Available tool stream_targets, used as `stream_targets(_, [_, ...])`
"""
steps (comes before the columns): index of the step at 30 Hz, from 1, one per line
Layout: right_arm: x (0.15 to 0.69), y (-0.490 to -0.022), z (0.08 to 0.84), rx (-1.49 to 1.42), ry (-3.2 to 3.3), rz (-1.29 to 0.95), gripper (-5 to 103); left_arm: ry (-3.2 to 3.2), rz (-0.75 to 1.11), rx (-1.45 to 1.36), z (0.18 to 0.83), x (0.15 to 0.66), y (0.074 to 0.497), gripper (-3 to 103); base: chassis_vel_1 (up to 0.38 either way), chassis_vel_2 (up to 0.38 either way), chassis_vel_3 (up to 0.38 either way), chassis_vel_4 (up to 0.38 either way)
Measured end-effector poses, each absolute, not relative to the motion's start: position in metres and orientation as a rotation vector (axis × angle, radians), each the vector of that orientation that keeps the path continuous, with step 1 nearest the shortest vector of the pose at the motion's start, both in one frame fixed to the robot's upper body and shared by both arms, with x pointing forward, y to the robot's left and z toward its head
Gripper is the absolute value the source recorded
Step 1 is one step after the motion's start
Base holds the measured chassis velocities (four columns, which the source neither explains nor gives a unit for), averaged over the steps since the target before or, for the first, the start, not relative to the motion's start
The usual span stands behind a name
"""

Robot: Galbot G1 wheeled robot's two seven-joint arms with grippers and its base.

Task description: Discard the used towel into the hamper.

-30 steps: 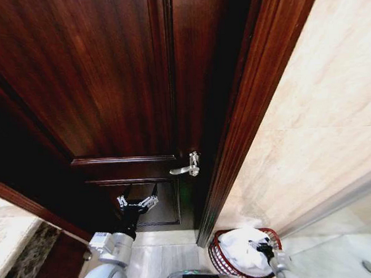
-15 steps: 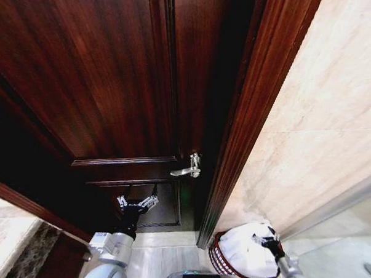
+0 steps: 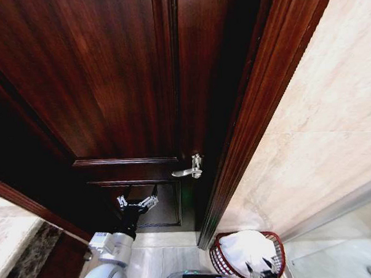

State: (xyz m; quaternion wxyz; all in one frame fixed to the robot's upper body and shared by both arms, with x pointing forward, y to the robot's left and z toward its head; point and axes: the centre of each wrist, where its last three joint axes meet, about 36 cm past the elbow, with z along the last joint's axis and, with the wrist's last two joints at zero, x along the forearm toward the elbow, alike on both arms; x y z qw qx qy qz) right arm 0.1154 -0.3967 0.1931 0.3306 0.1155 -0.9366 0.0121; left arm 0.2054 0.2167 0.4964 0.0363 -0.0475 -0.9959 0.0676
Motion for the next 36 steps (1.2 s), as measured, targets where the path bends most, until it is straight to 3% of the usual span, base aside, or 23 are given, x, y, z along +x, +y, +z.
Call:
stream_targets(9, [0.145,-0.38,0.214,0.284,-2.623,0.109,100,-3.058,0.208,-0.146,0.496,0.205,0.217,100,0.0,0.0,0.0,0.0])
stream_targets(15, [0.198,-0.372,0.156,0.216,-2.673,0.164,100,-3.058,0.208,-0.146,0.496,0.205,0.217,100,0.0,0.0,0.0,0.0])
stream_targets(36, [0.223,-0.365,0.057,0.099,-2.378,-0.02,100,-3.058,0.208,-0.146,0.496,0.205,0.217,100,0.0,0.0,0.0,0.0])
